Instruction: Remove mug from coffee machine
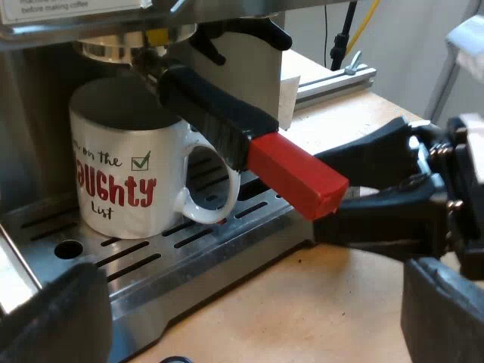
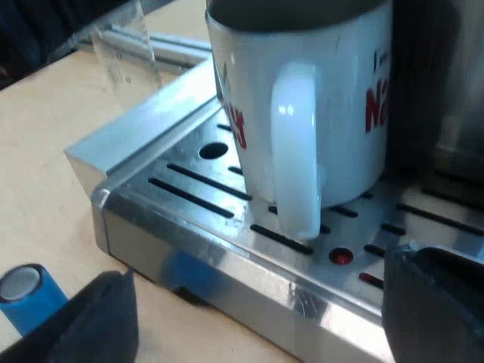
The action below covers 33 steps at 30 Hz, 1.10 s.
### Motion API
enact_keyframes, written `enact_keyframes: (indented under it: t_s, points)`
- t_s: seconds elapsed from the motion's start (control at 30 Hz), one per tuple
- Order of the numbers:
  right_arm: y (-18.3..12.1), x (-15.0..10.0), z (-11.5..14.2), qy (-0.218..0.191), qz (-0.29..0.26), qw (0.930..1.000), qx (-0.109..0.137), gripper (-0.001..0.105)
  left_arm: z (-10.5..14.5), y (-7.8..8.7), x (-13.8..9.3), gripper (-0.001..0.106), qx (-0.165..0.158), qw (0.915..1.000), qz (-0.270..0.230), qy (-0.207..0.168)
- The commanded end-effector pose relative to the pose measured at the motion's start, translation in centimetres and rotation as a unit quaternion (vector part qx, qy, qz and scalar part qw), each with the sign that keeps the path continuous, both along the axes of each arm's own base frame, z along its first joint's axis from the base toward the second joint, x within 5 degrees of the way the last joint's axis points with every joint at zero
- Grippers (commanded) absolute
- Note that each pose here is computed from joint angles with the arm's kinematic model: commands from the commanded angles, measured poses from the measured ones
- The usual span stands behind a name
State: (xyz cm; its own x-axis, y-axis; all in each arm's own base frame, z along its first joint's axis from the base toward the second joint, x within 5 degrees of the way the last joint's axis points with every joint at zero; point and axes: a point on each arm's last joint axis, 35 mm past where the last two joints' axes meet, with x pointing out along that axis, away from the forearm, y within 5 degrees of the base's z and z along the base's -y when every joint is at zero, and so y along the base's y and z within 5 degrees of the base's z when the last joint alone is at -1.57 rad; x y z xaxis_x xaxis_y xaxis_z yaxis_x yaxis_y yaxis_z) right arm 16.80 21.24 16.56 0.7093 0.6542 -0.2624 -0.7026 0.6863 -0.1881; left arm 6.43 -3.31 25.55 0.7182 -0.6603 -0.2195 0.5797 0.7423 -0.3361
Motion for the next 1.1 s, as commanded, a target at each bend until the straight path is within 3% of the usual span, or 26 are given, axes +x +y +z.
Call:
enact_keyframes:
  t_s: [0.03,0.27,0.43,1.1]
  points:
    - [0.5,0.3,-0.1,-0.007,0.000,0.9999,0.011,0.069,0.2,-0.1,0.0,0.079,-0.003,1.0000,-0.005,-0.008]
    - [2.4,1.7,-0.1,0.002,-0.009,0.9996,0.027,0.069,0.2,-0.1,0.0,0.079,-0.003,1.0000,-0.005,-0.008]
    - [3.4,2.9,-0.3,-0.006,-0.046,0.9987,0.022,0.069,0.2,-0.1,0.0,0.079,-0.003,1.0000,-0.005,-0.008]
    - [6.2,6.1,-1.2,0.006,-0.069,0.9973,0.024,0.069,0.2,-0.1,0.0,0.079,-0.007,0.9998,-0.020,-0.007]
